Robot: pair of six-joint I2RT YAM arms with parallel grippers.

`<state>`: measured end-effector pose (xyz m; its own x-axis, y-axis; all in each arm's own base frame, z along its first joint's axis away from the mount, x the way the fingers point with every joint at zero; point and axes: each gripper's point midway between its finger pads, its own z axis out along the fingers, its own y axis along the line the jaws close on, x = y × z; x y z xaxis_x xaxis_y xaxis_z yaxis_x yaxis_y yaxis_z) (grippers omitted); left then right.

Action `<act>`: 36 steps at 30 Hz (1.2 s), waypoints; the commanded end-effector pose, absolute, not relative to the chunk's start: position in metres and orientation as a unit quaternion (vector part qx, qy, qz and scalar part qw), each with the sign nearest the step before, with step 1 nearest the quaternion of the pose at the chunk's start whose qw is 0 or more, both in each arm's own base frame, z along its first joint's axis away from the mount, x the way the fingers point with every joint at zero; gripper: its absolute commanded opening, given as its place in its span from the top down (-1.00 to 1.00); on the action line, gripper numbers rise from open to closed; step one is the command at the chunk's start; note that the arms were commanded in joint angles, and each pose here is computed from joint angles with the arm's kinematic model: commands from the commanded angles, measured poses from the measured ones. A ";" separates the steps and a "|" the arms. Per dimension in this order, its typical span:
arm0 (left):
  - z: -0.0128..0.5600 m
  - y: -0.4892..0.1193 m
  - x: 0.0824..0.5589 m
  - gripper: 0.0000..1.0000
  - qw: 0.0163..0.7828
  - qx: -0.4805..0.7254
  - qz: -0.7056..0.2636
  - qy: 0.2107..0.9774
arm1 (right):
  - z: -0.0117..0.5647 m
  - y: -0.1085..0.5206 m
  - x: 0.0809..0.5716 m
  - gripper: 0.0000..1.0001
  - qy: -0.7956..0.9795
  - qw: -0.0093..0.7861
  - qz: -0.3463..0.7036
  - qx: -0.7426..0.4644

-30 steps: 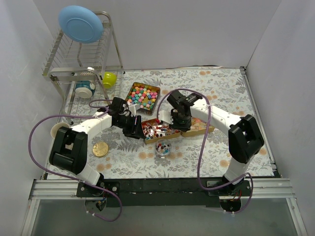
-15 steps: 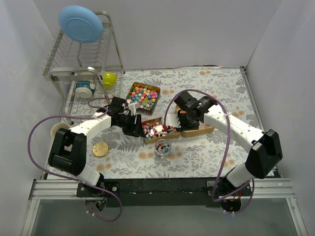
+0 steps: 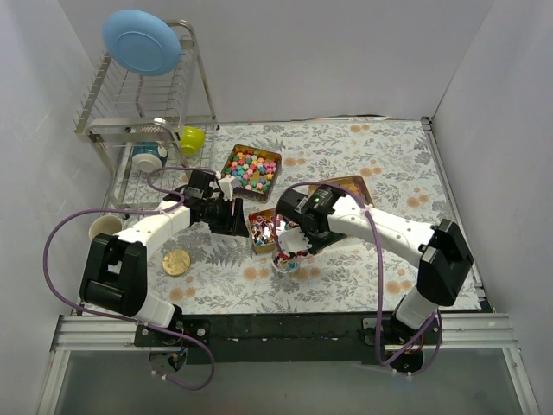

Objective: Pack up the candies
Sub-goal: Place the fake candies in the packing bottle.

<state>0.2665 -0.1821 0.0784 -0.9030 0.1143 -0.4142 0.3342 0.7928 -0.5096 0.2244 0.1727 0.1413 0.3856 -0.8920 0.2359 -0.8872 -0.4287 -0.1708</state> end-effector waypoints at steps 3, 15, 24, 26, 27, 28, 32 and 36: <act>0.084 -0.179 0.285 0.01 0.227 0.108 -0.293 0.922 | 0.171 0.162 0.242 0.97 0.469 -0.032 -0.270 -0.841; 0.095 -0.184 0.307 0.00 0.247 0.114 -0.294 0.916 | 0.198 0.185 0.253 0.97 0.409 -0.016 -0.352 -0.842; 0.107 -0.187 0.304 0.00 0.256 0.120 -0.306 0.909 | 0.200 0.183 0.252 0.97 0.403 -0.016 -0.365 -0.840; 0.111 -0.190 0.301 0.00 0.253 0.124 -0.317 0.906 | 0.201 0.182 0.251 0.97 0.405 -0.012 -0.365 -0.838; 0.112 -0.191 0.300 0.00 0.252 0.124 -0.320 0.905 | 0.201 0.182 0.251 0.97 0.406 -0.012 -0.364 -0.838; 0.113 -0.191 0.300 0.00 0.251 0.125 -0.322 0.904 | 0.201 0.182 0.251 0.97 0.407 -0.012 -0.364 -0.838; 0.128 -0.201 0.296 -0.01 0.250 0.138 -0.353 0.891 | 0.206 0.182 0.250 0.97 0.418 0.004 -0.358 -0.835; 0.161 -0.215 0.281 -0.05 0.268 0.172 -0.414 0.853 | 0.208 0.194 0.245 0.97 0.494 0.059 -0.275 -0.823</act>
